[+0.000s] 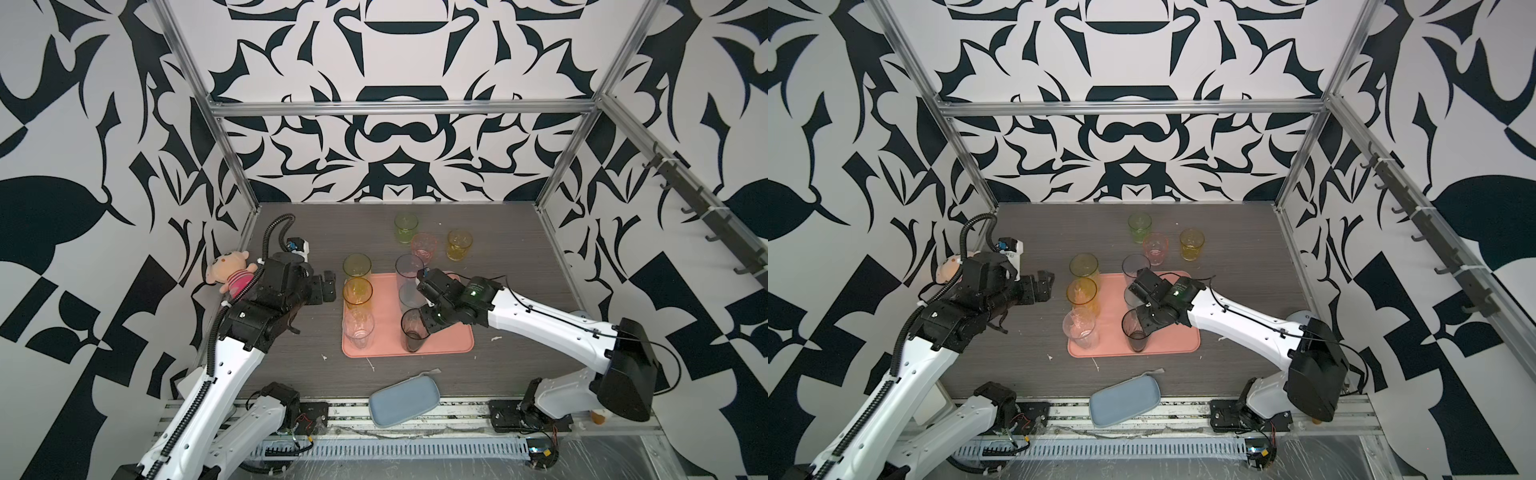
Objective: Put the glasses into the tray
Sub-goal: 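Open the right gripper to release the grey glass on the tray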
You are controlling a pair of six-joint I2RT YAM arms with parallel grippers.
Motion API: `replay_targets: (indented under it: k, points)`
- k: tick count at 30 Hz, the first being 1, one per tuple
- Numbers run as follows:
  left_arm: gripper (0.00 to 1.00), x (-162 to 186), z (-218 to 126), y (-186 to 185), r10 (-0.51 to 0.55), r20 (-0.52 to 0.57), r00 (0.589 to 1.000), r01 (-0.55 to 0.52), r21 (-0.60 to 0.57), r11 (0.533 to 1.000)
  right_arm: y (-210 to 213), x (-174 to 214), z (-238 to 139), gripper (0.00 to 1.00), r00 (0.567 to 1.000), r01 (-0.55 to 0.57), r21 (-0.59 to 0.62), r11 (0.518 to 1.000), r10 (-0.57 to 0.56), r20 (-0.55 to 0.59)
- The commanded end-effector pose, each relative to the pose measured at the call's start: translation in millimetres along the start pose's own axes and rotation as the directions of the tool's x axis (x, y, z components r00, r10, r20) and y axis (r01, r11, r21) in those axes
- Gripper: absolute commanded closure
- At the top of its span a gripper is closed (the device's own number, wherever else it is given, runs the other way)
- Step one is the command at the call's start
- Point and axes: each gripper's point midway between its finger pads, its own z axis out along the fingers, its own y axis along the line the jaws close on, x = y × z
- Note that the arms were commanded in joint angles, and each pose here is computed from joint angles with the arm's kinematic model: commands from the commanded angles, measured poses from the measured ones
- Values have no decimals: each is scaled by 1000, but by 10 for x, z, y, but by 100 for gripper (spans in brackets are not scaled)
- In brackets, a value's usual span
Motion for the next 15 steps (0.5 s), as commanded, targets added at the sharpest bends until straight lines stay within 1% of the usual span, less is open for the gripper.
replay_targets:
  k: [1, 5, 13, 15]
  points:
    - [0, 23, 11, 8, -9, -3, 1000, 9, 1, 1000, 90, -120, -147, 70, 999, 1, -33, 999, 1, 41]
    - [1, 22, 7, 9, -10, -1, 1000, 10, 1, 1000, 114, -167, -210, 66, 999, 5, -42, 999, -3, 52]
    - [0, 17, -4, 10, -12, 3, 1000, 12, 1, 1000, 136, -314, -471, 63, 994, 32, -52, 998, -26, 110]
    - [1, 21, -8, 9, -12, 3, 1000, 12, 3, 1000, 120, -352, -560, 63, 990, 56, -38, 998, -51, 131]
